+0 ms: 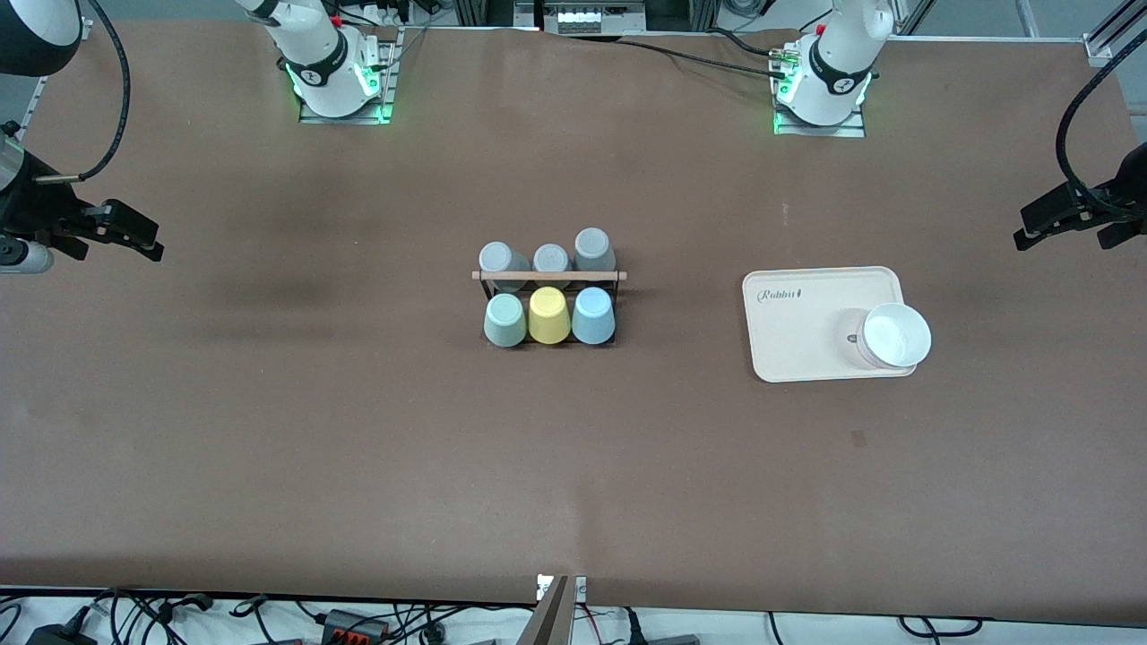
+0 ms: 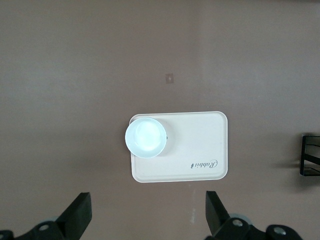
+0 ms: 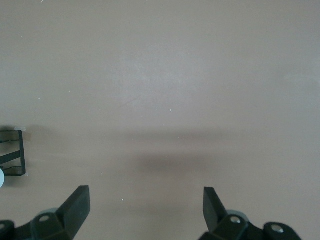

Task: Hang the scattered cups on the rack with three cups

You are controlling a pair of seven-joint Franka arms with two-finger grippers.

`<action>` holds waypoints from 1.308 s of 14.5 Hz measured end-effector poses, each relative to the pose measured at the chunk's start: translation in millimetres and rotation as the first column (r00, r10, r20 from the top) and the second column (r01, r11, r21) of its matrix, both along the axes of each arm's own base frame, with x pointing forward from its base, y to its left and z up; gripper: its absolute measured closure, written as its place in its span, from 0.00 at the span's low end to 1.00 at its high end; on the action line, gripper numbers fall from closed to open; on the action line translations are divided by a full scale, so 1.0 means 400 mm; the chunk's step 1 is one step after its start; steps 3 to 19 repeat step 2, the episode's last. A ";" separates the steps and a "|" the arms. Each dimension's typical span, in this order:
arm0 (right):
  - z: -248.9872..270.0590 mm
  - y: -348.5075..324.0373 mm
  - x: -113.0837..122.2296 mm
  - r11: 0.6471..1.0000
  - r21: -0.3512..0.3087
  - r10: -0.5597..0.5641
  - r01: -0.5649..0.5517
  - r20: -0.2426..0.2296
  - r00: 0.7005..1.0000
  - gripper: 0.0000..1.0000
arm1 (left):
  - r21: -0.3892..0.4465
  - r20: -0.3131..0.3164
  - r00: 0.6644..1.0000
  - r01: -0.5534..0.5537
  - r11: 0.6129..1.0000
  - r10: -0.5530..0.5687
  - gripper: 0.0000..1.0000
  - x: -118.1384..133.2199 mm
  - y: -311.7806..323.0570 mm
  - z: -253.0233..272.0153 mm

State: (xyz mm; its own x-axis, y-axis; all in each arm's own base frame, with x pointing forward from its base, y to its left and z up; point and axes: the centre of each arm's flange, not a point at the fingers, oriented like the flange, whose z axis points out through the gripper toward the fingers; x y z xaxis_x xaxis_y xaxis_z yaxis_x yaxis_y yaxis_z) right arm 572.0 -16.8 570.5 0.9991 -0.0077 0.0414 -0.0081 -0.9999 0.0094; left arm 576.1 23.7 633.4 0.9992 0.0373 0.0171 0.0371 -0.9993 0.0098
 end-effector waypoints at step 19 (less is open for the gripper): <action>-0.001 0.000 0.000 1.000 0.000 0.000 0.000 -0.001 1.000 0.00 | 0.000 0.000 1.000 0.000 1.000 0.000 0.00 0.000 0.000 0.000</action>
